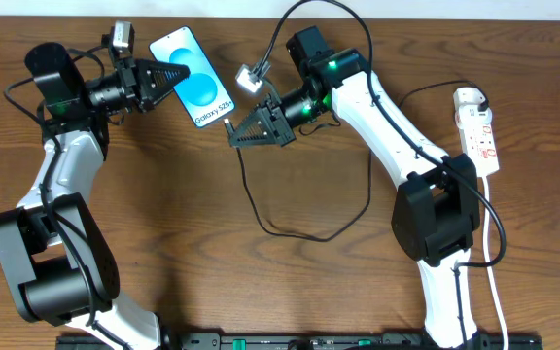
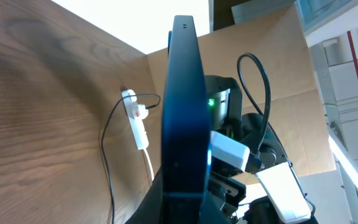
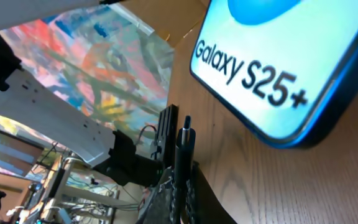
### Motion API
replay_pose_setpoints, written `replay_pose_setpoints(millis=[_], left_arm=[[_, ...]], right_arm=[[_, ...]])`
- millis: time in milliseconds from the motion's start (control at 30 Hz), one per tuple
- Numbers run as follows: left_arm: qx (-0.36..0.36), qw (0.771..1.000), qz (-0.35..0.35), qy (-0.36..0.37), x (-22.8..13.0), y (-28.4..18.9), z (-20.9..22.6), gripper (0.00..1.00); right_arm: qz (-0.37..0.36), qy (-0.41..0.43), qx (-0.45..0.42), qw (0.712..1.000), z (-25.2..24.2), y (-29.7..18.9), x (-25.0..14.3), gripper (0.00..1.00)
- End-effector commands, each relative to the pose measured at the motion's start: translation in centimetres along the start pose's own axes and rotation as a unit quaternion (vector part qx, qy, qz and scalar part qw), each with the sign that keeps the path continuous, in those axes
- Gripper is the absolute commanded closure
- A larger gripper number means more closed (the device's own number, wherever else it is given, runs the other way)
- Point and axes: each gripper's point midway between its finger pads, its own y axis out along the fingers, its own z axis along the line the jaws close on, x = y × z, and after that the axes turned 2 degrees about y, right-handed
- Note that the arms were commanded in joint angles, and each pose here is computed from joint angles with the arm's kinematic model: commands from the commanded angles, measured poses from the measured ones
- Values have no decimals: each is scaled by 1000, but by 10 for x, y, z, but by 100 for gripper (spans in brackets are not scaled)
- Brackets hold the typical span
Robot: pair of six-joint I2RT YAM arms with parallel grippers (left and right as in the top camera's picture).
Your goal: Plug charger to phone and switch on socket
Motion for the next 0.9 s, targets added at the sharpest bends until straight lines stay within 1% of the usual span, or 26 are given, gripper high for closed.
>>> replay_pose_setpoints(millis=[0,67,167,300,367,500,633,700,800,867], left_arm=[[-7,1000,9,13,-2,-3,-12,93],[-7,1000,9,13,-2,-3,-12,93],[-7,1000,9,12,-2,-3,-11,93],[-7,1000,9,13,-2,-3,-12,93],[-7,1000,9,13,-2,-3,-12,93],[-7,1000,9,13,-2,-3,-12,93],[-7,1000,9,13,-2,-3,-12,92],[-7,1000,9,14,-2,-3,-12,93],[-7,1000,8,14,-2,-3,-12,92],[-7,1000,8,14,-2,-3,-11,93]], right_arm=[[-8,8,19,1000,13,1,8,99],[-2,18,2,1000,7,0,6,99],[20,59,-66,996,-16,-5,-5,99],[58,96,-146,983,-40,-16,-27,99],[73,116,-184,973,-51,-23,-37,99],[90,162,-270,945,-77,-41,-50,99],[95,202,-348,911,-105,-52,-65,98],[105,213,-367,899,-115,-51,-73,96],[121,227,-376,890,-127,-40,-85,93],[125,244,-393,878,-140,-36,-94,91]])
